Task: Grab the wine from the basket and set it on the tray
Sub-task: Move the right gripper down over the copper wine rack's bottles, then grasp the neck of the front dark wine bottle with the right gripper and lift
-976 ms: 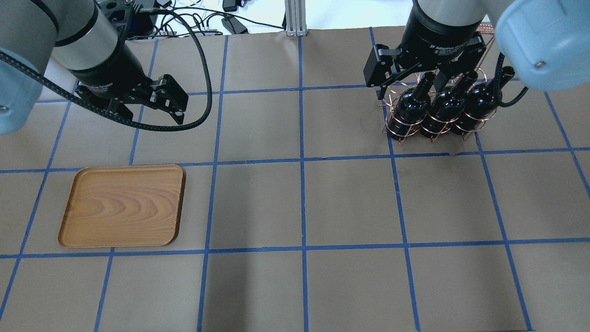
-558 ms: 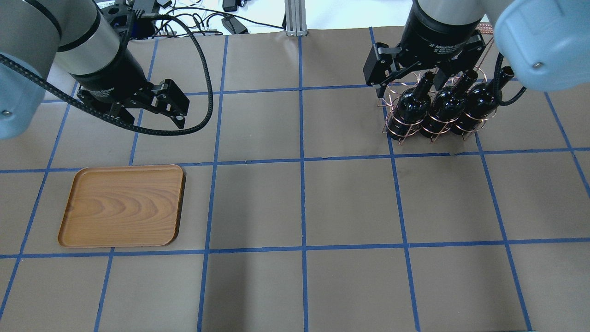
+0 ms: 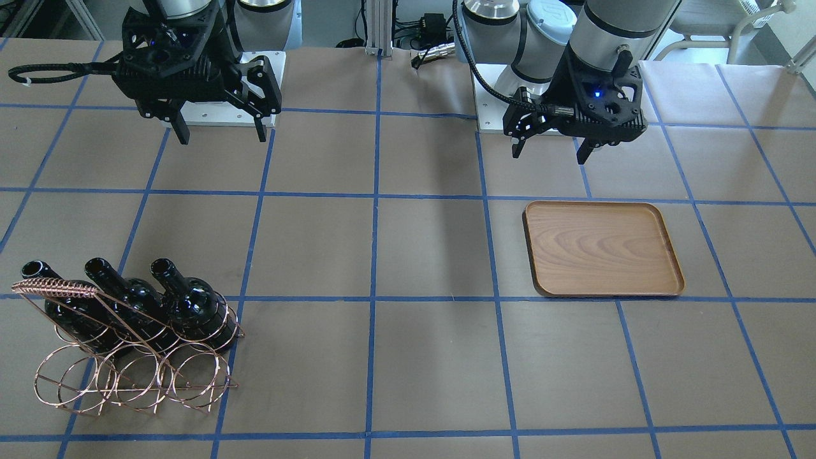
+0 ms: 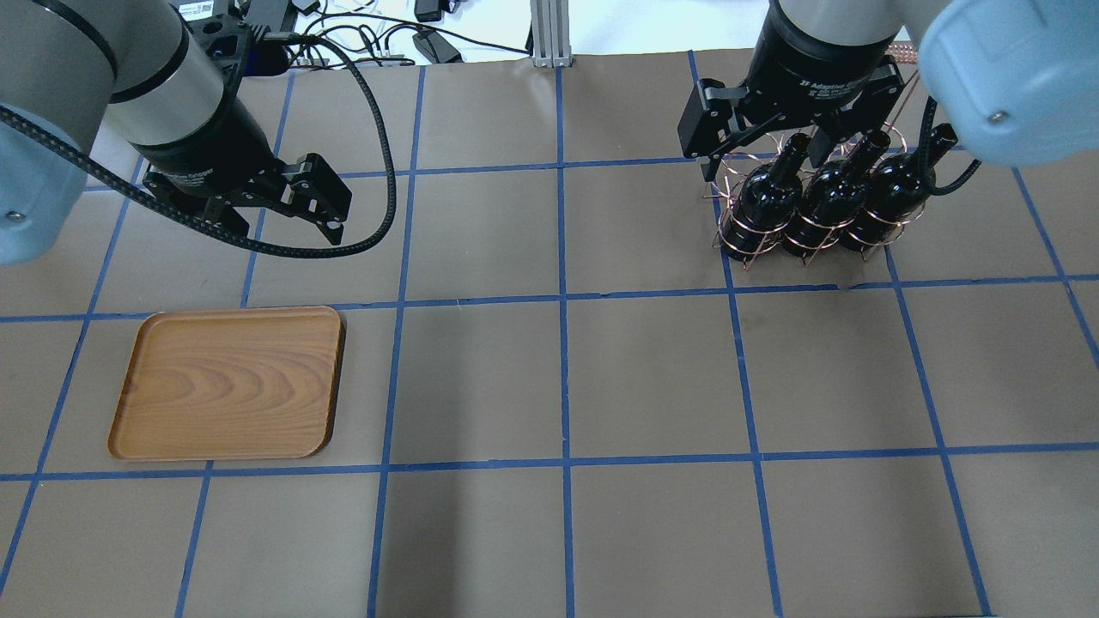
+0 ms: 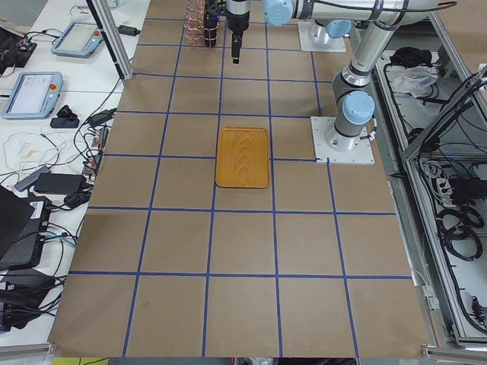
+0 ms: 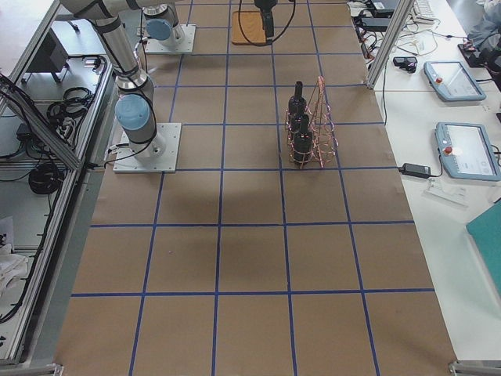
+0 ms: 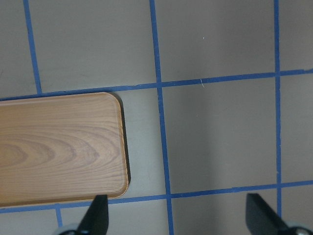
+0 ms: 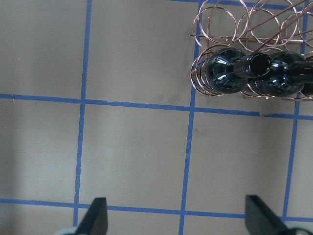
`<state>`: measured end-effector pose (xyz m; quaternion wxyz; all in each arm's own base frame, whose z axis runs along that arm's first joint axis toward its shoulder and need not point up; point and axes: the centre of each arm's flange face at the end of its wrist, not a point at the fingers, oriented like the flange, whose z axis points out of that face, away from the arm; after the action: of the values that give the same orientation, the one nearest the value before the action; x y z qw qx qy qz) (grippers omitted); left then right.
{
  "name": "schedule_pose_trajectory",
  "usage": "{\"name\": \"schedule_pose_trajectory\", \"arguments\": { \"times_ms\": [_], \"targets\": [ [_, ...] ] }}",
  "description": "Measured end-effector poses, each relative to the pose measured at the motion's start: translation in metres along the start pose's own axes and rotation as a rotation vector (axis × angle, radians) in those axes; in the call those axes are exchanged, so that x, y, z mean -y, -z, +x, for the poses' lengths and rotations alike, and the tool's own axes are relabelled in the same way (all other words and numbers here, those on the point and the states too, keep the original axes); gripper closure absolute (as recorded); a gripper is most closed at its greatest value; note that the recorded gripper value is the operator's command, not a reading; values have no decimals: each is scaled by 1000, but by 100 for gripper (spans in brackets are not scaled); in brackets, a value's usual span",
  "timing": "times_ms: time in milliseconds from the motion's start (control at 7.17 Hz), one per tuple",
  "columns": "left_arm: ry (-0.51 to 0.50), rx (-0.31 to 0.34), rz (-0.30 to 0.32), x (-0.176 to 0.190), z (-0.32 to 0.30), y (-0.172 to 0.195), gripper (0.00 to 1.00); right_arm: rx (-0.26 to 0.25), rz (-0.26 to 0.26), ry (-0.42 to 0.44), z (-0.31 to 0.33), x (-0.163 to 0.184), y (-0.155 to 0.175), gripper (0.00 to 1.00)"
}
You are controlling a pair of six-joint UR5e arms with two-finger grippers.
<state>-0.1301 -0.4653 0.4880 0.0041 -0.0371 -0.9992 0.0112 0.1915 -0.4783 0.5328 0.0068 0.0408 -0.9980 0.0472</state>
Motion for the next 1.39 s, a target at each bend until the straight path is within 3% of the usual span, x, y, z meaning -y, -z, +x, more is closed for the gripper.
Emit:
{"name": "schedule_pose_trajectory", "arguments": {
  "times_ms": [279,558,976,1115,1394],
  "targets": [
    [0,16,-3,0,-2,0,0,-7,-8,-14,21,20,-5,0],
    [0,16,-3,0,-2,-1,0,-15,-36,8,85,44,-20,0],
    [-1,34,-15,-3,-3,-7,0,3,-105,67,168,74,-83,0],
    [-1,48,-20,-3,-5,-8,0,3,-97,72,176,83,-104,0],
    [-1,70,-25,-4,-7,-9,0,-3,-81,73,181,96,-129,11]
  ]
}}
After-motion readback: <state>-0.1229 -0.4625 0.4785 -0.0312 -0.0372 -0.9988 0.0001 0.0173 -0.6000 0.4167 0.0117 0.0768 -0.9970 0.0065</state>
